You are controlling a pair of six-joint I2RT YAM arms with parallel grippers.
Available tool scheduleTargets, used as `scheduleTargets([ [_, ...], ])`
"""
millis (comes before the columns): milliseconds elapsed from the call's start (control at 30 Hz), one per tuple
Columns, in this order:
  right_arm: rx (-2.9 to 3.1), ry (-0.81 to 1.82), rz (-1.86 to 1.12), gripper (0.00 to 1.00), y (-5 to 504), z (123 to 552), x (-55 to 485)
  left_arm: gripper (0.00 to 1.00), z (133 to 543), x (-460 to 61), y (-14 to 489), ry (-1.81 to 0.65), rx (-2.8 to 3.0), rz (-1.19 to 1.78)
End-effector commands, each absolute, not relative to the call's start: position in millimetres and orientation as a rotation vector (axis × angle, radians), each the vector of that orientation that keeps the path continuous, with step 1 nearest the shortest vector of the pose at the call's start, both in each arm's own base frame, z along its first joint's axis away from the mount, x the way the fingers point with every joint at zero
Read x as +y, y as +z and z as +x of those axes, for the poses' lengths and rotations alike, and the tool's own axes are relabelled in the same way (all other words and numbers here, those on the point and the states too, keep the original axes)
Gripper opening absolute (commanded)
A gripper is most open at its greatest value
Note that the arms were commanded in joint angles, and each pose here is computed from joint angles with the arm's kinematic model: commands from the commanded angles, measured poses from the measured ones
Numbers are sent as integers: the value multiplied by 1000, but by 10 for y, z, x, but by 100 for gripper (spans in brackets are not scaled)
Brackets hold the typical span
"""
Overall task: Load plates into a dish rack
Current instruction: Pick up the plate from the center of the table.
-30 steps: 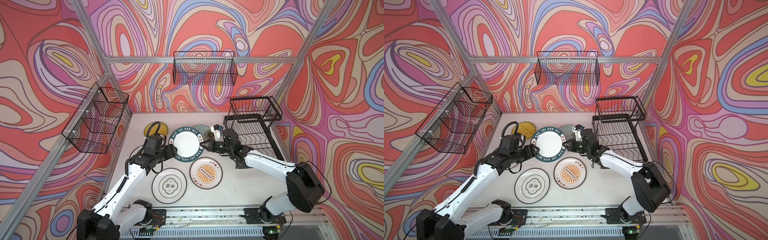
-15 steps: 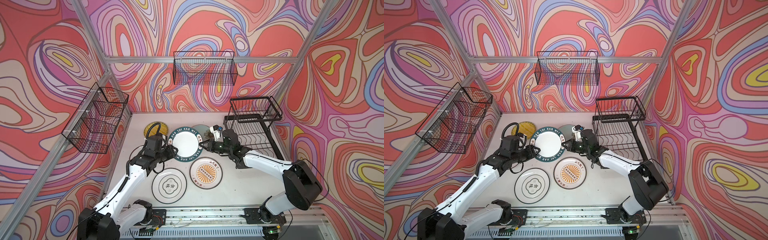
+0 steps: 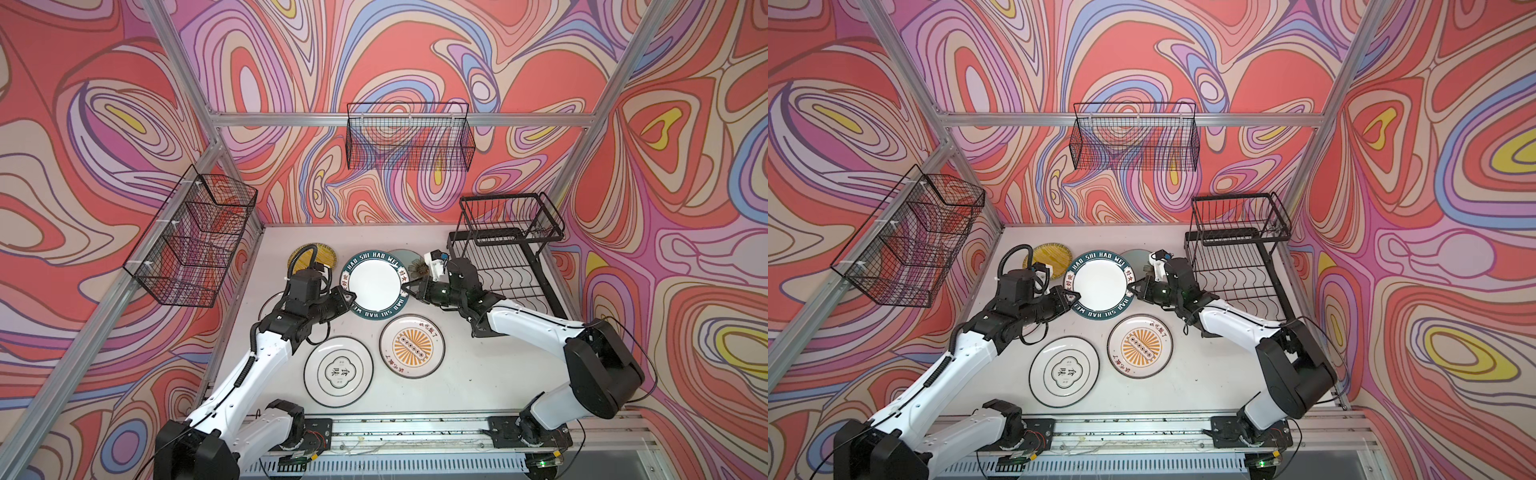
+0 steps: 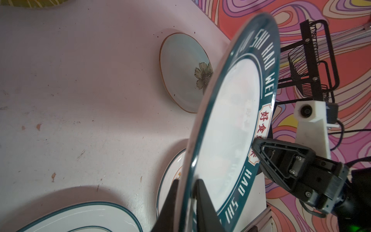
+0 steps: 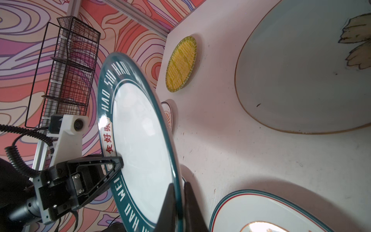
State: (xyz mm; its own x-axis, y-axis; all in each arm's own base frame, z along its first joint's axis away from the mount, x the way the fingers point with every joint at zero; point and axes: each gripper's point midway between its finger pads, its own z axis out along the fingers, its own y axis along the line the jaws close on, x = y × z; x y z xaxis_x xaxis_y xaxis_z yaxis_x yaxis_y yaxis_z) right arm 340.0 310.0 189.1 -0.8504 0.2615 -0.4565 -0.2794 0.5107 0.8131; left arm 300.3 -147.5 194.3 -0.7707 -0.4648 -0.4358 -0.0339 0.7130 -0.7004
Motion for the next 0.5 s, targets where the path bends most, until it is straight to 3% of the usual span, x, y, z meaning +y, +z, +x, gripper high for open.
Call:
scheduleTargets([
  [0,2107,1419,-138,0,2215,3322,3284,8,2960,-1440,1773,-866,2347,-351],
  [167,2092,1423,-157,0,2275,3296,3276,0,2944,-1459,1782,-900,2332,-367],
  [467,2079,1419,-165,3,2357,3280,3255,0,3007,-1542,1928,-1000,2227,-349],
])
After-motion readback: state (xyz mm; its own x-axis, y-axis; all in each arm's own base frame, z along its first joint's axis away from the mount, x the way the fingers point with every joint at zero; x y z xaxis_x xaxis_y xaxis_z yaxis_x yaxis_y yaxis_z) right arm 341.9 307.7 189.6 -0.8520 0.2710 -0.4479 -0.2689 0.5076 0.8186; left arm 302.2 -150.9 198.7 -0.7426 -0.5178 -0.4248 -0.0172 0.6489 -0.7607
